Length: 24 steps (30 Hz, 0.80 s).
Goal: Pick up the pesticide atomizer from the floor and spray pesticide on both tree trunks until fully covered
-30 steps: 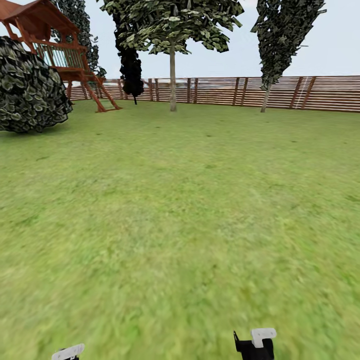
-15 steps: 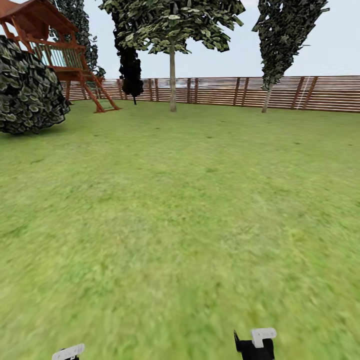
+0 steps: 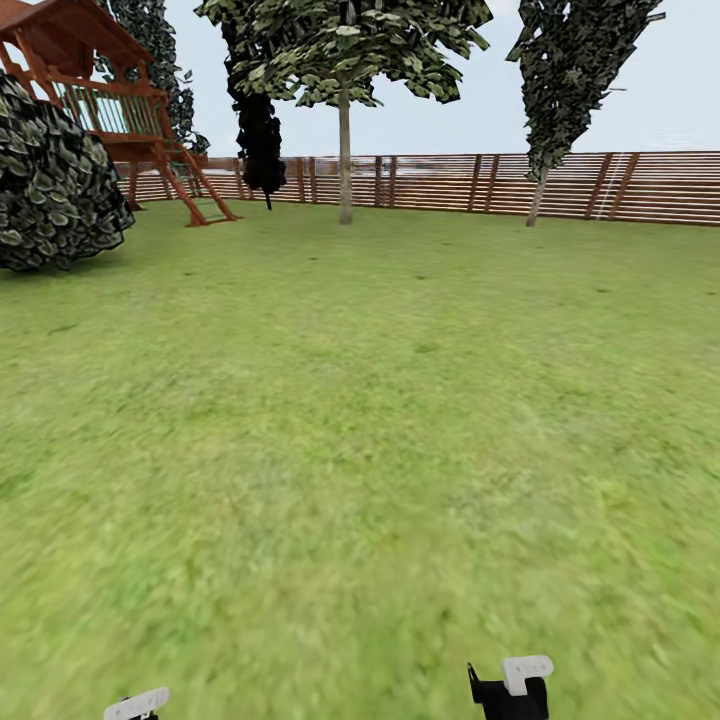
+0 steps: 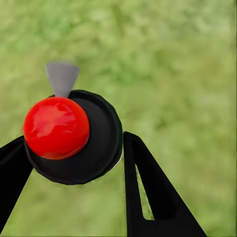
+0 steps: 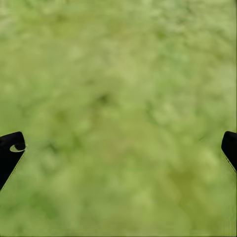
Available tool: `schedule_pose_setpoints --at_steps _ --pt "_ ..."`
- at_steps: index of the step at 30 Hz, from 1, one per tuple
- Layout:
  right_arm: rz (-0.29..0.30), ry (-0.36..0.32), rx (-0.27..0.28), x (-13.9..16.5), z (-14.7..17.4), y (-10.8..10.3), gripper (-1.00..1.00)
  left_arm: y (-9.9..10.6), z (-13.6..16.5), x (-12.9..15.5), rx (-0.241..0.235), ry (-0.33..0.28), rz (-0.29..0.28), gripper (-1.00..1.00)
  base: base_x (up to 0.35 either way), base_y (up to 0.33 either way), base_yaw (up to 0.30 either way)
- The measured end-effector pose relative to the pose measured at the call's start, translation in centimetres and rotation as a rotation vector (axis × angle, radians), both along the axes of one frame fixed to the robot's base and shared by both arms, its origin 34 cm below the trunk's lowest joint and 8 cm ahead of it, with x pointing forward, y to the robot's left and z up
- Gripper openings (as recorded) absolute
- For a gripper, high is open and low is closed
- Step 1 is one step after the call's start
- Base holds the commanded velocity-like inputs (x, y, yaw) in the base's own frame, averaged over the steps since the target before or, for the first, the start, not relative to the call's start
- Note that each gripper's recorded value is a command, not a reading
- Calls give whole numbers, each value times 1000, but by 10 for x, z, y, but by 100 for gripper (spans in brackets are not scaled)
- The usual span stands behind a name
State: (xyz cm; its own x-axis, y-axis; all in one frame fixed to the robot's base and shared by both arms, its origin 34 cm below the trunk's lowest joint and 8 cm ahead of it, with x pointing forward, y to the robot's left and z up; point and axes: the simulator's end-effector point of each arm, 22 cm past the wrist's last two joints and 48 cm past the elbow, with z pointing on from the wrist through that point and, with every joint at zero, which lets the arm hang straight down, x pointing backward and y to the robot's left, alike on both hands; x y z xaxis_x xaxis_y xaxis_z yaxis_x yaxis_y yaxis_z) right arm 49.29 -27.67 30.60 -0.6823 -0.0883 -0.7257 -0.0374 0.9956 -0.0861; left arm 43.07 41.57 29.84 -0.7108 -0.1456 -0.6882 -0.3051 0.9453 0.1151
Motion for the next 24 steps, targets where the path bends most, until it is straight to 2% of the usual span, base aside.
schedule_pose_setpoints --at_steps 24 --pt "0 0 0 0 0 0 100 0 0 0 0 -2 1 -100 340 0 0"
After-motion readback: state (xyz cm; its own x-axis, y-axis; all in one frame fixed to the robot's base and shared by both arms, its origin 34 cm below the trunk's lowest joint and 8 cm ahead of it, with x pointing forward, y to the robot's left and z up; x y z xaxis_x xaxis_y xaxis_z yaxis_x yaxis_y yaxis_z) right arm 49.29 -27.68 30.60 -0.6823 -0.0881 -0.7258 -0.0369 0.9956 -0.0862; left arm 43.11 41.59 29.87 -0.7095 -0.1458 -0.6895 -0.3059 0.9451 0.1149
